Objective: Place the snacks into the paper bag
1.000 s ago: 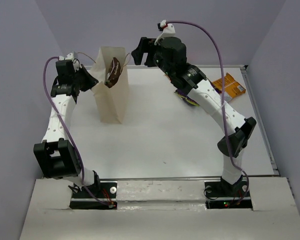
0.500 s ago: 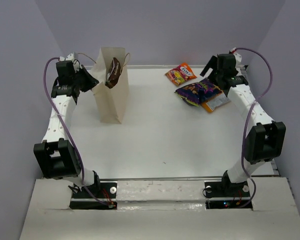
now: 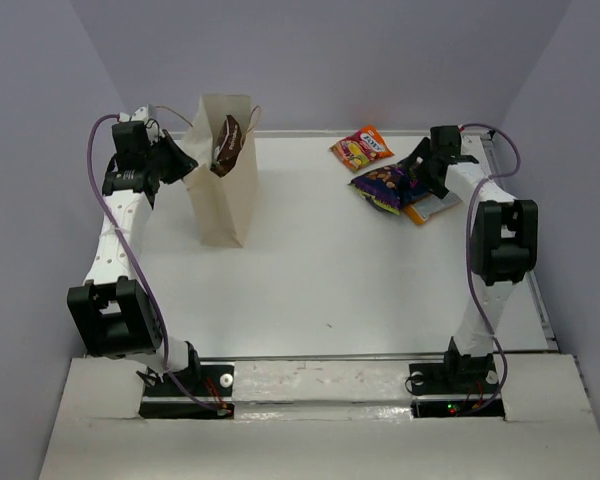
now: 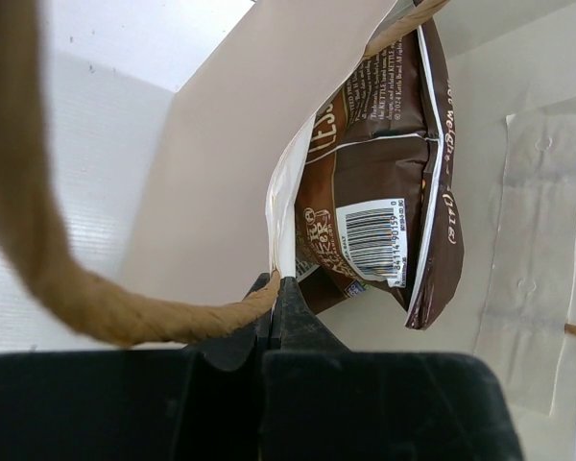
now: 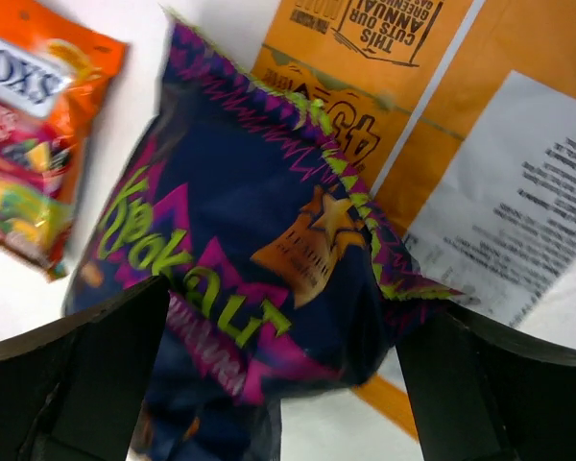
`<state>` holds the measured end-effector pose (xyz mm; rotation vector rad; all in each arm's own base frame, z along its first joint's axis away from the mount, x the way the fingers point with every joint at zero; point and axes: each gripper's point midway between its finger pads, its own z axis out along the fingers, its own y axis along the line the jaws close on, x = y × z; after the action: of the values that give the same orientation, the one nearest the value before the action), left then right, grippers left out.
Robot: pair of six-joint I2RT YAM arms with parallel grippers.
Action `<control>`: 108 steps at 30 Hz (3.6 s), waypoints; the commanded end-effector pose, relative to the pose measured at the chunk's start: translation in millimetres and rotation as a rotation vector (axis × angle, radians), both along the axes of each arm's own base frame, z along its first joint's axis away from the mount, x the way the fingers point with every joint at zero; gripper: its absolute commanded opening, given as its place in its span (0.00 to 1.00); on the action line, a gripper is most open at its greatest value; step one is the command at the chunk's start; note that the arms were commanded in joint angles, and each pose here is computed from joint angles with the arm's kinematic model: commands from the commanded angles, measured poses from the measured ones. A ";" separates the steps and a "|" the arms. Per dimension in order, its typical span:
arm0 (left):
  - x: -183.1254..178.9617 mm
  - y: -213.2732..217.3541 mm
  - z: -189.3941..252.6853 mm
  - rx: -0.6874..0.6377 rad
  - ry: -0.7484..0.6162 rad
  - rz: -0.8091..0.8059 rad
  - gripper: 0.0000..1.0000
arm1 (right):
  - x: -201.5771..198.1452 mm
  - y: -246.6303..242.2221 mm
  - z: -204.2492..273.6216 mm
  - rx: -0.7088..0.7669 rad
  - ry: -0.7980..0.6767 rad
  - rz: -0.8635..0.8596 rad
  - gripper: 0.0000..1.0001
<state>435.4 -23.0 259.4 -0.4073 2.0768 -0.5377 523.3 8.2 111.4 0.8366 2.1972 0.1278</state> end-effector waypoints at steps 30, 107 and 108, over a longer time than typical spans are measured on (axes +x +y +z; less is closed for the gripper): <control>-9.1 -11.7 7.9 0.001 -0.021 -0.046 0.00 | -32.7 201.3 475.2 0.097 -1.237 0.412 0.01; 8.4 -21.0 9.1 -0.037 -0.045 -0.036 0.00 | -163.6 454.4 427.0 -0.227 -1.196 0.970 0.97; 8.4 -21.4 9.2 -0.041 -0.045 -0.036 0.00 | -167.5 447.9 434.8 -0.217 -1.207 0.958 0.95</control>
<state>443.2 -36.2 268.9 -0.4003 2.0287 -0.5679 406.1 505.9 402.2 -0.5407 1.4608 0.4942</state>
